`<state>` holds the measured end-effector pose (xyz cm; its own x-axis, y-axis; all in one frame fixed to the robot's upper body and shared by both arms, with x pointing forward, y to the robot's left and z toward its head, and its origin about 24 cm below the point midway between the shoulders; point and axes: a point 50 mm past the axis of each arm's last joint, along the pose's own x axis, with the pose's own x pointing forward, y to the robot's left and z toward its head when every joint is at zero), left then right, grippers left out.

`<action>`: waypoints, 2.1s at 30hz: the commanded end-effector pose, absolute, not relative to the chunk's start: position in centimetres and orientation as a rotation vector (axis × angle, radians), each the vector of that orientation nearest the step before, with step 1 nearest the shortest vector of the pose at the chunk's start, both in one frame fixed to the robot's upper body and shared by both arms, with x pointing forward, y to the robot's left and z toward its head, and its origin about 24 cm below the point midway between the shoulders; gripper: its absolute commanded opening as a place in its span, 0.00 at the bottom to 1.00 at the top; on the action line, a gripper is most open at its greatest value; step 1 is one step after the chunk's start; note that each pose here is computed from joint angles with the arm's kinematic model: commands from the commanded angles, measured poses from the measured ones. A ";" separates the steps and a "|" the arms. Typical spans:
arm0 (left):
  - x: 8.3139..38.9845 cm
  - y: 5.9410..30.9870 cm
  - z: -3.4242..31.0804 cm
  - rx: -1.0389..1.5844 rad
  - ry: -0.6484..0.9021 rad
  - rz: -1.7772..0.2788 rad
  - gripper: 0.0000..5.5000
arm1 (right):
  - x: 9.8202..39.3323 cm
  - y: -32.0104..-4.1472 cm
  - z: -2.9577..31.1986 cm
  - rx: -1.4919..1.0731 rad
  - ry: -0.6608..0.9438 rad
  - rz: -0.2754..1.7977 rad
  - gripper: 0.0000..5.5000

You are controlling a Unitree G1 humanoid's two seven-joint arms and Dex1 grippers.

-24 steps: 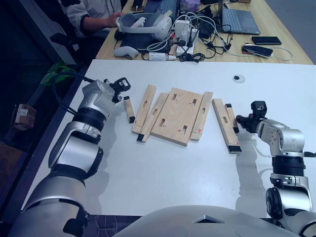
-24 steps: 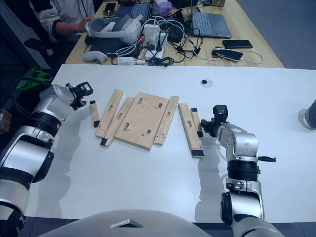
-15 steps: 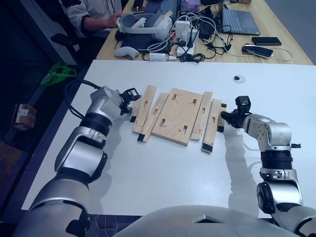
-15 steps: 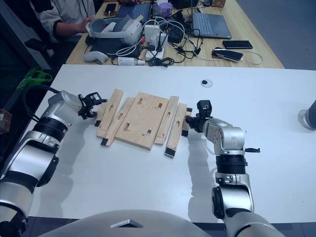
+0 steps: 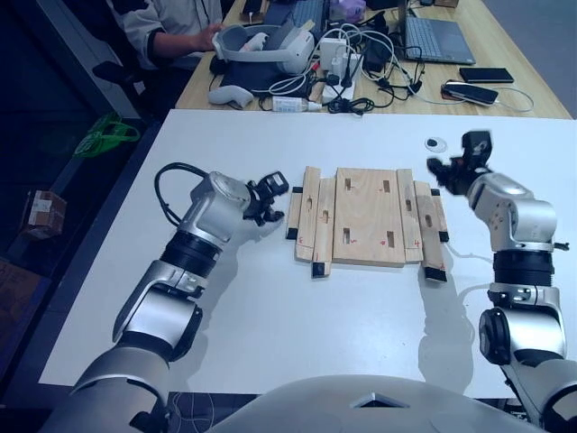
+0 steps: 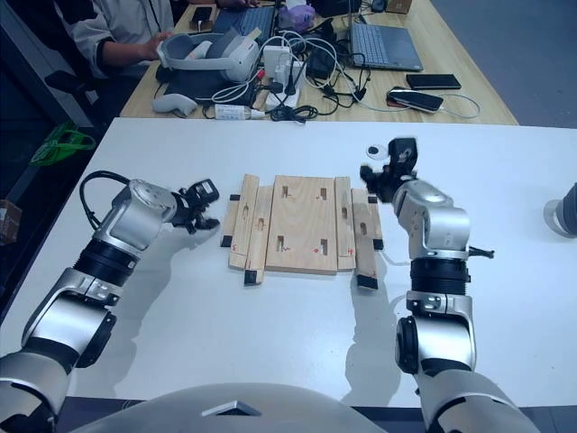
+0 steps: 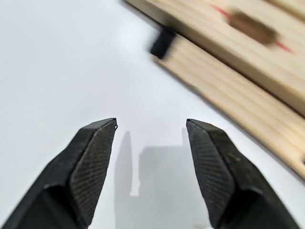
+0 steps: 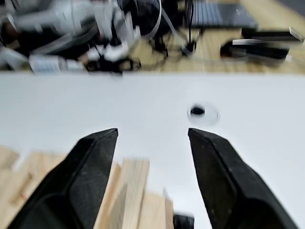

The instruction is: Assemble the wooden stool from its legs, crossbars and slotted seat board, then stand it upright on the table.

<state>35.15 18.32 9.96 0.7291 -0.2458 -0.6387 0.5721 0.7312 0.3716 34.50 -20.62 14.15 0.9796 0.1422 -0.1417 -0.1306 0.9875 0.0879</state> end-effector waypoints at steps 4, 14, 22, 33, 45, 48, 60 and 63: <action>35.5 13.2 16.9 -0.059 0.009 -0.215 0.50 | 32.9 -17.5 15.6 0.016 -0.100 -0.049 0.51; 33.3 8.0 16.0 -0.252 0.031 -0.298 0.50 | 30.8 -17.3 13.3 0.133 -0.111 0.088 0.51; 31.5 12.7 9.2 0.059 0.499 -0.226 0.50 | 30.3 -17.6 11.8 0.132 -0.045 0.098 0.51; 28.6 12.3 7.0 0.334 0.730 -0.428 0.50 | 30.2 -17.1 11.5 0.145 -0.025 0.100 0.51; 29.6 13.2 7.5 0.322 0.684 -0.319 0.50 | 30.2 -17.0 11.8 0.152 -0.028 0.103 0.51; 28.5 12.5 6.4 0.365 0.726 -0.384 0.50 | 30.3 -17.0 11.9 0.150 -0.028 0.111 0.51; 28.5 12.2 5.1 0.408 0.719 -0.332 0.50 | 30.2 -16.9 12.2 0.135 -0.018 0.138 0.51; 29.0 13.0 5.3 0.398 0.703 -0.274 0.50 | 30.2 -16.9 12.2 0.136 -0.017 0.141 0.51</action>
